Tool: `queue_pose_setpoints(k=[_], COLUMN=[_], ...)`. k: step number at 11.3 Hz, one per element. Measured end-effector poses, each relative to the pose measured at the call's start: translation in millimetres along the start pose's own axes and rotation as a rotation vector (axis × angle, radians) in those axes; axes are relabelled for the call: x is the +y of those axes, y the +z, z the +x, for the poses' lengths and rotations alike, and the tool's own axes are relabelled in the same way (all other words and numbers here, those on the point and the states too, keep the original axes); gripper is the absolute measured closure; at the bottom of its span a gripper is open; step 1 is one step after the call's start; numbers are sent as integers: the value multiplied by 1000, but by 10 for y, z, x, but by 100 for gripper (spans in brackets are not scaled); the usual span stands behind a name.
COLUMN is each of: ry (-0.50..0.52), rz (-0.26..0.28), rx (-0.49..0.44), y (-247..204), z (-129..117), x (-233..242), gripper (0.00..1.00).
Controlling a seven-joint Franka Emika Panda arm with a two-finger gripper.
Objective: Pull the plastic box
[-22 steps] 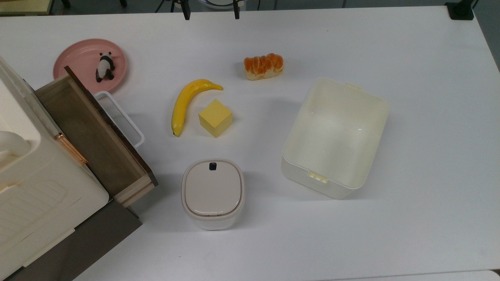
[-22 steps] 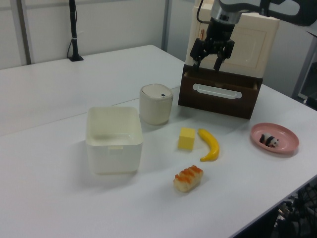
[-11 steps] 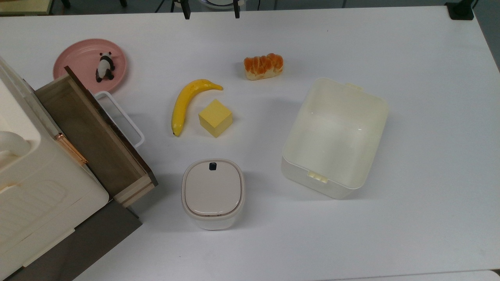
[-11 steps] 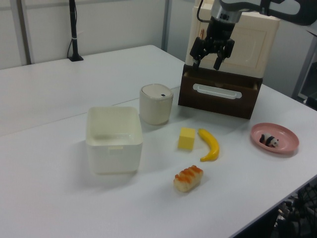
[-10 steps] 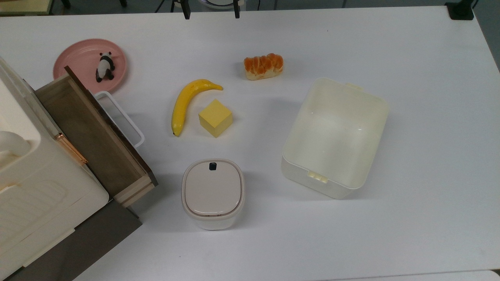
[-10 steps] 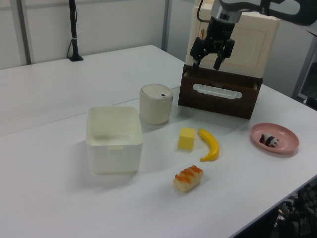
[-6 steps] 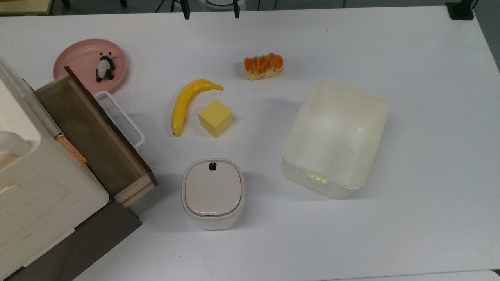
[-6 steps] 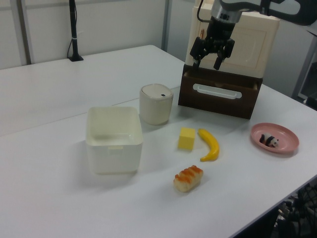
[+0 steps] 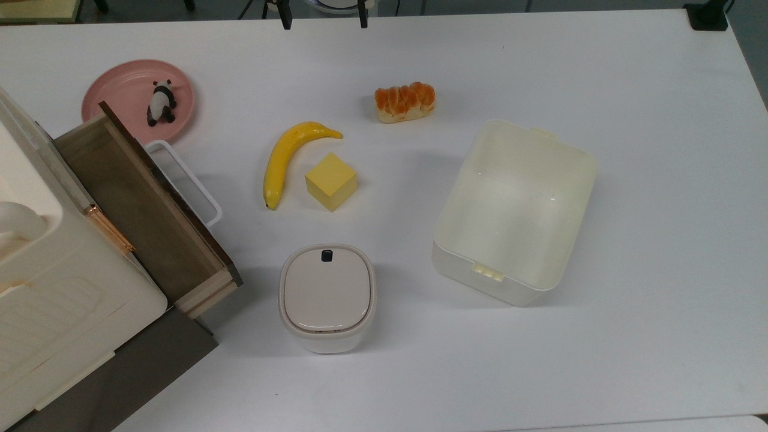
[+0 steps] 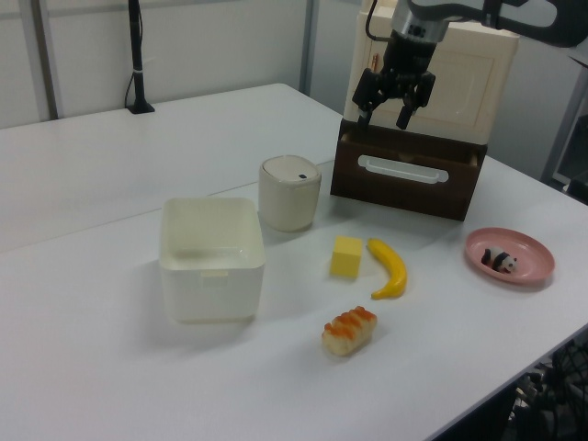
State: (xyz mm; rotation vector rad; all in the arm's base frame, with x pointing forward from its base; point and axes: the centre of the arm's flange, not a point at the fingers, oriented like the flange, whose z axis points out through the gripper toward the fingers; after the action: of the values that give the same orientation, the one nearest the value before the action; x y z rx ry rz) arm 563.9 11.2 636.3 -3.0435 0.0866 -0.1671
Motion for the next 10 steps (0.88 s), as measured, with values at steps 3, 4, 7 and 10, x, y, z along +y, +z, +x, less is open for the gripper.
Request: queue_pose_setpoints(k=[3, 4, 7, 10], ry=[1, 1, 1, -22], rz=[0, 0, 0, 3], rx=[0, 0, 0, 57], y=[0, 0, 0, -31], z=[0, 0, 0, 67], x=[4, 4, 5, -7], gripper=[0, 0, 0, 0])
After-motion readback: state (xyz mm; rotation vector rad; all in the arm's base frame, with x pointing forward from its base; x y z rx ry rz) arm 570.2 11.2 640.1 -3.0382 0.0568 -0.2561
